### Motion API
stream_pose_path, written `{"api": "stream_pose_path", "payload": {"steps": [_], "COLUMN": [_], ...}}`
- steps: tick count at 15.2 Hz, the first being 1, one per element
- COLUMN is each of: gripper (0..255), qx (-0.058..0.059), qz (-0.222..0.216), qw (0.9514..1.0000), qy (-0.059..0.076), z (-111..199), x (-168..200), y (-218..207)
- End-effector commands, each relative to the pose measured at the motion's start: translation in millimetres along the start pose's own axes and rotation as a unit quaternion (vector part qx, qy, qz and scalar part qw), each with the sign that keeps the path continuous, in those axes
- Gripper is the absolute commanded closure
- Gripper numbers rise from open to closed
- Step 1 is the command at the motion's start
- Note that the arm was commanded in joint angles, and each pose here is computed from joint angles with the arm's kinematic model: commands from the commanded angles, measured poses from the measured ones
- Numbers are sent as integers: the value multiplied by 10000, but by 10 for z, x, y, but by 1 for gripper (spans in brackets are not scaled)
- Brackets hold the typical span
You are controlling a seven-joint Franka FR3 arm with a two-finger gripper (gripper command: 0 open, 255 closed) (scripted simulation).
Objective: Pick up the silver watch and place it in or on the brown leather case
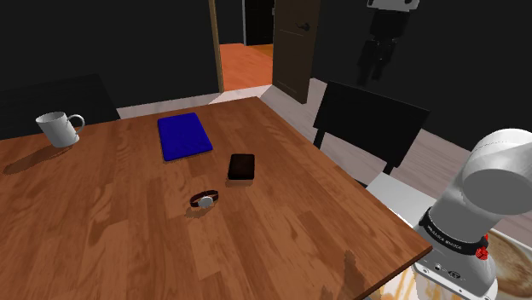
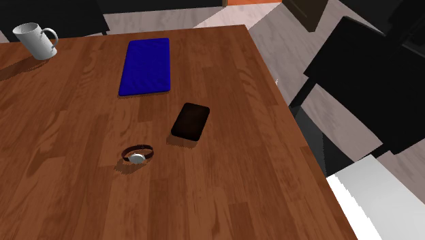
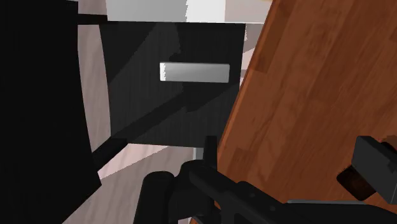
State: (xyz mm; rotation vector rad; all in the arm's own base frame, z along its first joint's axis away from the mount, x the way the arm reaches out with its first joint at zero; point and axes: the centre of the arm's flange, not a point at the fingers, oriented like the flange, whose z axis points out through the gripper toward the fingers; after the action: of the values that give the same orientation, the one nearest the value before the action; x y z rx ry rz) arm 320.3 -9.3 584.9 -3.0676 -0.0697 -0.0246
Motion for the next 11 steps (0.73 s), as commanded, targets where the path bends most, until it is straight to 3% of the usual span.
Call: {"api": "stream_pose_path", "payload": {"steps": [1, 6, 11], "gripper": [0, 0, 0], "qx": [0, -65, -130], "qz": [0, -600, -1198], "qw": [10000, 9982, 9927], "qy": [0, 37, 74], "z": [0, 264, 532], "x": [0, 408, 762], "y": [0, -453, -949]}}
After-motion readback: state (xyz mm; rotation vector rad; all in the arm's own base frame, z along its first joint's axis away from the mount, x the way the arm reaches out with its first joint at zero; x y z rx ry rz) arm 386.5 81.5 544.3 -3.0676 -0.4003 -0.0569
